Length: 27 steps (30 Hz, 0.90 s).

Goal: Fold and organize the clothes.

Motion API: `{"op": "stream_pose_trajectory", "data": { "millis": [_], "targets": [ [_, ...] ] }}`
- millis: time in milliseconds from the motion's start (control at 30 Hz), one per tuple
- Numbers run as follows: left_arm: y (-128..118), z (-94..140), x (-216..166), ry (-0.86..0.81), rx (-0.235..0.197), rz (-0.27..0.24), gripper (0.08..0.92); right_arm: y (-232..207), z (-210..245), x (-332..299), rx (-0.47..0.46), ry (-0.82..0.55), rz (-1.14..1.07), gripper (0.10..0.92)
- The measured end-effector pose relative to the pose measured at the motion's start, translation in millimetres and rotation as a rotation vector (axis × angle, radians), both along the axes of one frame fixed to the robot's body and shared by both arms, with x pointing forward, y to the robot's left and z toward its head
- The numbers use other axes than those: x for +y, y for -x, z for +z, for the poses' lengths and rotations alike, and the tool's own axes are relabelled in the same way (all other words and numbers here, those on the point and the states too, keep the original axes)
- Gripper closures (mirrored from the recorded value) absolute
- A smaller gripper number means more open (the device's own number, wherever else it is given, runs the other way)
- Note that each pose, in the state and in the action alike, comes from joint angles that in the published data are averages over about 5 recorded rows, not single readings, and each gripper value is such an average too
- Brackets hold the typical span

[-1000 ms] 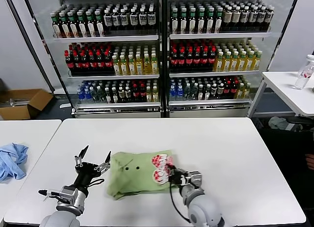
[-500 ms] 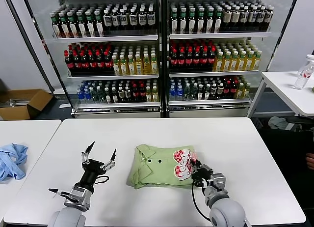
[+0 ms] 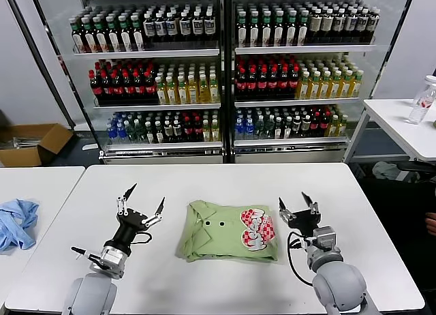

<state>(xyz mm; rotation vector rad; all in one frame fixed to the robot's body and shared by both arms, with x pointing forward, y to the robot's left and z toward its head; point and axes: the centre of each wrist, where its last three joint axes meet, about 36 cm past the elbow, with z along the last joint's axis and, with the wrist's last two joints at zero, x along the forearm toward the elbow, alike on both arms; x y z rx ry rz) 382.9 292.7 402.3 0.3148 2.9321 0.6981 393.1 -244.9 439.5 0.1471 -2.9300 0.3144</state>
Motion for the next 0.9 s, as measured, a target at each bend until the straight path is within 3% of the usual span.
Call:
{"op": "stream_pose_trajectory", "data": {
  "millis": [200, 567, 900],
  "targets": [
    [-5, 8, 2, 0.129, 0.052, 0.026, 0.177, -11, -5, -8, -0.043, 0.054, -0.018, 0.204],
    [-15, 9, 3, 0.266, 0.115, 0.040, 0.177, -25, -10, -20, -0.104, 0.119, -0.029, 0.199],
    [-21, 12, 12, 0.284, 0.127, 0.061, 0.177, -32, -14, -26, -0.144, 0.161, -0.037, 0.200]
  ]
}}
